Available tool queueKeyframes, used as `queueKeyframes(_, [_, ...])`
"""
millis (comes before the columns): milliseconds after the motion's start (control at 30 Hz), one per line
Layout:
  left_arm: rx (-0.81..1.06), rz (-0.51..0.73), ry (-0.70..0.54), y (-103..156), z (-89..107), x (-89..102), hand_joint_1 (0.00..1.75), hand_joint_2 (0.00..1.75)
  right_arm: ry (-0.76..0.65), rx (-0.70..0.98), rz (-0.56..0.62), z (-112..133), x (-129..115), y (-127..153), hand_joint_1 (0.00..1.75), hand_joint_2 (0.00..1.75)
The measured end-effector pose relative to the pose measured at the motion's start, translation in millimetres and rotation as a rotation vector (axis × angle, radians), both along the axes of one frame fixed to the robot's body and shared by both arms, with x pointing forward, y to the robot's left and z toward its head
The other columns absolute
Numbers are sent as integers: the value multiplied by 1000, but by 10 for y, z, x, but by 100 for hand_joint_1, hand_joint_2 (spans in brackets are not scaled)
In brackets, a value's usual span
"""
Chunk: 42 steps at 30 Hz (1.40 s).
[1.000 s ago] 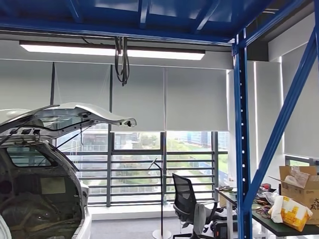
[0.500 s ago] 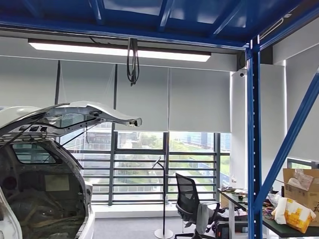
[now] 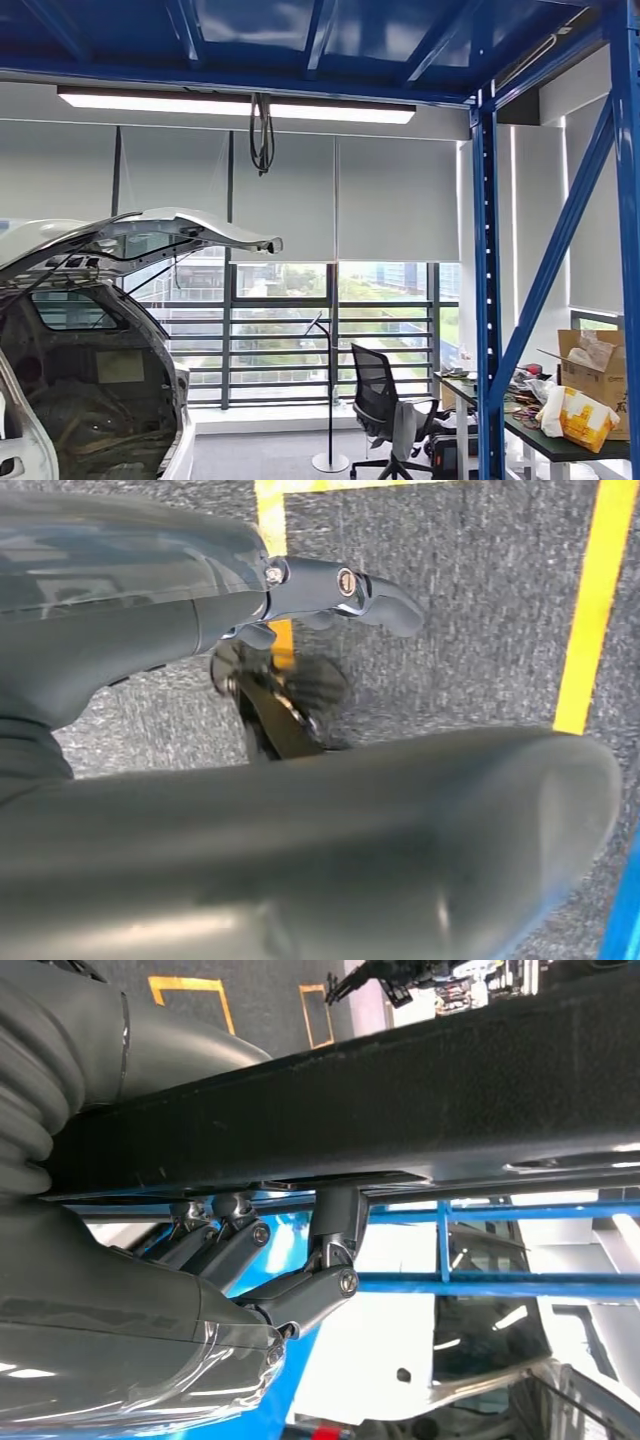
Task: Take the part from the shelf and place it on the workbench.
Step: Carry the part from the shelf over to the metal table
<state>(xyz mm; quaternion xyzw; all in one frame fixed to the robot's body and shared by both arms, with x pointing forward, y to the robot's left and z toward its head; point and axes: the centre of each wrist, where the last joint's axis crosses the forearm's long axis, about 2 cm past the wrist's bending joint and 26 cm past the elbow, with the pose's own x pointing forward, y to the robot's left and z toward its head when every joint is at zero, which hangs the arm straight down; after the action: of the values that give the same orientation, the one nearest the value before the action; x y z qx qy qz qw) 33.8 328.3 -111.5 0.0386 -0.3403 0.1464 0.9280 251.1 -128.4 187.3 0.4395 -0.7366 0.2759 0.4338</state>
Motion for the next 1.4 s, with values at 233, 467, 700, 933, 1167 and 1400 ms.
queueKeyframes(233, [4,-5,-5,11,2,18,0,175,-5,0,2,13,9,4,175,175])
queueKeyframes(467, [9,-12,-6,30,4,22,0,175,-7,0,3,17,14,4,175,175])
queueKeyframes(700, [14,-14,-3,34,3,11,0,175,-21,18,11,68,32,17,175,175])
queueKeyframes(933, [28,-15,2,64,5,8,0,175,-15,23,16,66,28,30,175,175])
queueKeyframes(1167, [41,-19,13,95,11,45,0,175,-14,42,16,144,61,81,175,175])
queueKeyframes(1400, [46,-21,23,114,11,27,0,175,-9,45,18,142,70,82,175,175])
